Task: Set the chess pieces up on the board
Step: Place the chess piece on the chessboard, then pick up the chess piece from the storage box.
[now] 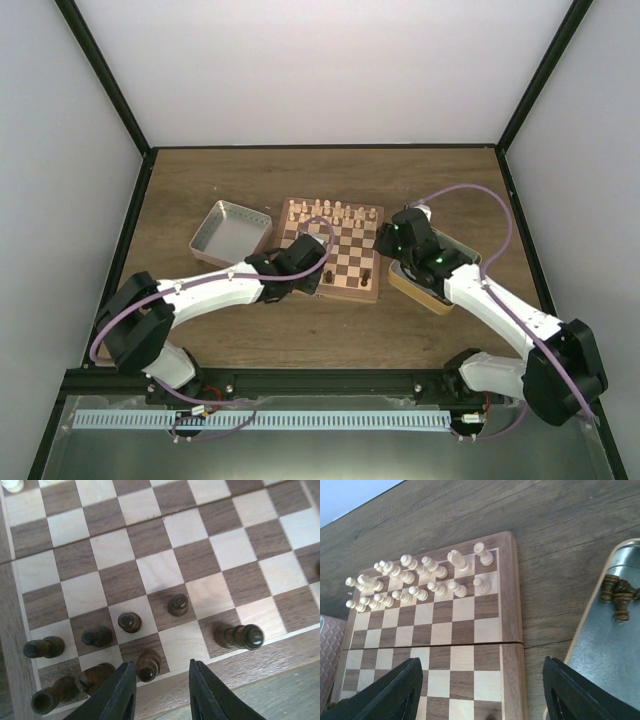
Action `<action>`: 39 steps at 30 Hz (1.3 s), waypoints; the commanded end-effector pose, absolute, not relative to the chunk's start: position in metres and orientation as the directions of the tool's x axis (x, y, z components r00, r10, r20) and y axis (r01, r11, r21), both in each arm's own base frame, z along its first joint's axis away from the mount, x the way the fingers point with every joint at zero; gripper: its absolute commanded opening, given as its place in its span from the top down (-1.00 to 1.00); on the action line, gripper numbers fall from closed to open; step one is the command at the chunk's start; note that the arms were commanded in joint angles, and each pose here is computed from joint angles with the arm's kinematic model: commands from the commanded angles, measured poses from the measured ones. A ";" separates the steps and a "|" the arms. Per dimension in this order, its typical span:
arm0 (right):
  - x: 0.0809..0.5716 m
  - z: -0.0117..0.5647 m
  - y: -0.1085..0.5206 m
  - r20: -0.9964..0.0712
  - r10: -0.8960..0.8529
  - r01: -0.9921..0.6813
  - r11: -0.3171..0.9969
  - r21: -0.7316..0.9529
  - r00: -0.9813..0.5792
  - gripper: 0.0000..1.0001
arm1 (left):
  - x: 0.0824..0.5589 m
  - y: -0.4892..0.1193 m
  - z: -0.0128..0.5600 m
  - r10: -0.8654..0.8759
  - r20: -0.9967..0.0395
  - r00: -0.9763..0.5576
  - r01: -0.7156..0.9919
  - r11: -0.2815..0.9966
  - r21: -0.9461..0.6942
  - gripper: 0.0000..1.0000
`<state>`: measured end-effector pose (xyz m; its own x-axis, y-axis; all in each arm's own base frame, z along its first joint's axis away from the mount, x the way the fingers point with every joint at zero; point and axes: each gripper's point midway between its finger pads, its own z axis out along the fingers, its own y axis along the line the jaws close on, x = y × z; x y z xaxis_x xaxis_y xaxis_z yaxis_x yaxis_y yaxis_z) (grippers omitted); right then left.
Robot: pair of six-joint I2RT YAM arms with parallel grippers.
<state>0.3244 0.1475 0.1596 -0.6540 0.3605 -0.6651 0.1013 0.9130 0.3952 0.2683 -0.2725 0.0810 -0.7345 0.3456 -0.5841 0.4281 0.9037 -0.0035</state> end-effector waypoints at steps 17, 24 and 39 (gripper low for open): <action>0.350 0.064 0.042 -0.494 0.519 0.373 0.852 0.369 -0.697 0.04 | 0.276 -0.270 0.191 0.138 -0.804 -0.579 0.411 0.901 -0.141 0.38; 0.378 0.046 0.041 -0.482 0.469 0.366 0.882 0.296 -0.740 0.38 | 0.275 -0.271 0.189 0.148 -0.801 -0.580 0.421 0.896 -0.140 0.38; 0.376 0.021 0.026 -0.462 0.440 0.407 0.897 0.175 -0.770 0.92 | 0.276 -0.268 0.190 0.144 -0.805 -0.575 0.415 0.900 -0.135 0.37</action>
<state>0.3925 0.0385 0.0319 -0.7467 0.4469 -0.4926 0.3699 0.8946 0.2509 0.2748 -0.2696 0.1853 -0.5877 0.1609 -0.7929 0.4174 0.8998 -0.1268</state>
